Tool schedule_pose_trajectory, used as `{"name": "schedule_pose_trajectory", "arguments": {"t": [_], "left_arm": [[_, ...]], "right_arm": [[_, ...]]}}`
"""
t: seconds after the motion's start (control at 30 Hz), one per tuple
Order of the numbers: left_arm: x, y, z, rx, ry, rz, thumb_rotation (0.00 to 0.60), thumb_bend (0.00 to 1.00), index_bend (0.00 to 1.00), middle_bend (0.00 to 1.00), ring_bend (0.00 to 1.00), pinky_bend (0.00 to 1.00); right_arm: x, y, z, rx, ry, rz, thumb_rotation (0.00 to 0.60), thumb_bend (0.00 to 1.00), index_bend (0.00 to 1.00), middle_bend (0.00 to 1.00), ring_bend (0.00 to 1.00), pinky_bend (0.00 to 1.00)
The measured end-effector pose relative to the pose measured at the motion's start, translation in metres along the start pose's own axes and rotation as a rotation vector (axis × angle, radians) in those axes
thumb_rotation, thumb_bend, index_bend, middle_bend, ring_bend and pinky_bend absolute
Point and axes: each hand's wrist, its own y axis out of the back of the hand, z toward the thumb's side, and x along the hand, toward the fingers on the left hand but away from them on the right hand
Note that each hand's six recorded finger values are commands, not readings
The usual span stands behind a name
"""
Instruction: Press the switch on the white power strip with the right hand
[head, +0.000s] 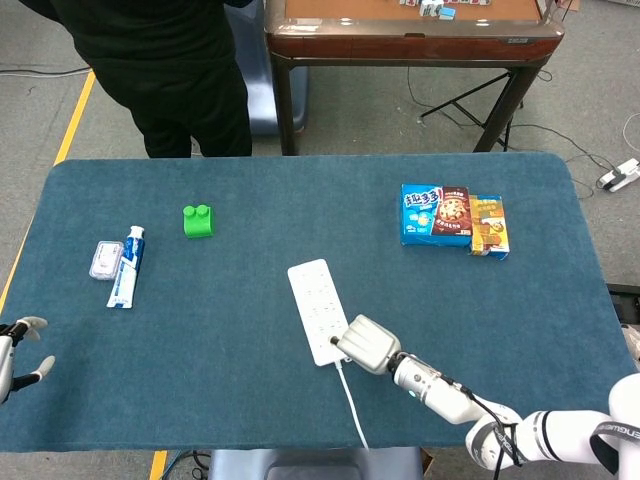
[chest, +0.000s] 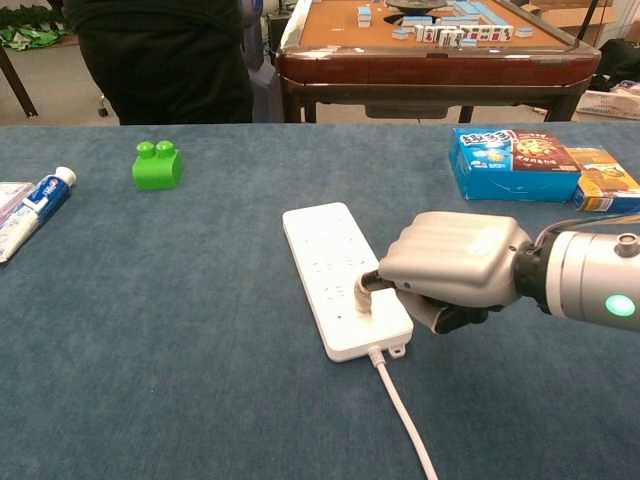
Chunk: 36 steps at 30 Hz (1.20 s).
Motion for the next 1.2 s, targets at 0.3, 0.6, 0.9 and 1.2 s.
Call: {"name": "schedule_pose_trajectory", "arguments": {"t": [0.3, 0.6, 0.9, 1.2], "left_arm": [[0.0, 0.0, 0.0, 0.006, 0.0, -0.001, 0.6, 0.23, 0.45, 0.48, 0.43, 0.59], [-0.004, -0.001, 0.01, 0.024, -0.031, 0.0, 0.6, 0.23, 0.45, 0.48, 0.43, 0.59], [-0.009, -0.006, 0.025, 0.045, -0.08, -0.006, 0.6, 0.23, 0.45, 0.48, 0.43, 0.59], [-0.016, -0.008, 0.037, 0.054, -0.118, -0.013, 0.6, 0.23, 0.45, 0.48, 0.43, 0.59]], "right_arm": [[0.015, 0.023, -0.006, 0.001, -0.027, -0.092, 0.6, 0.8, 0.28, 0.83, 0.96, 1.0], [0.082, 0.034, -0.051, -0.007, -0.236, -0.182, 0.6, 0.39, 0.28, 0.51, 0.58, 0.69], [0.17, 0.0, -0.097, -0.093, -0.609, -0.226, 0.6, 0.39, 0.28, 0.41, 0.4, 0.38], [0.243, -0.033, -0.119, -0.292, -0.847, -0.326, 0.6, 0.38, 0.28, 0.39, 0.38, 0.36]]}}
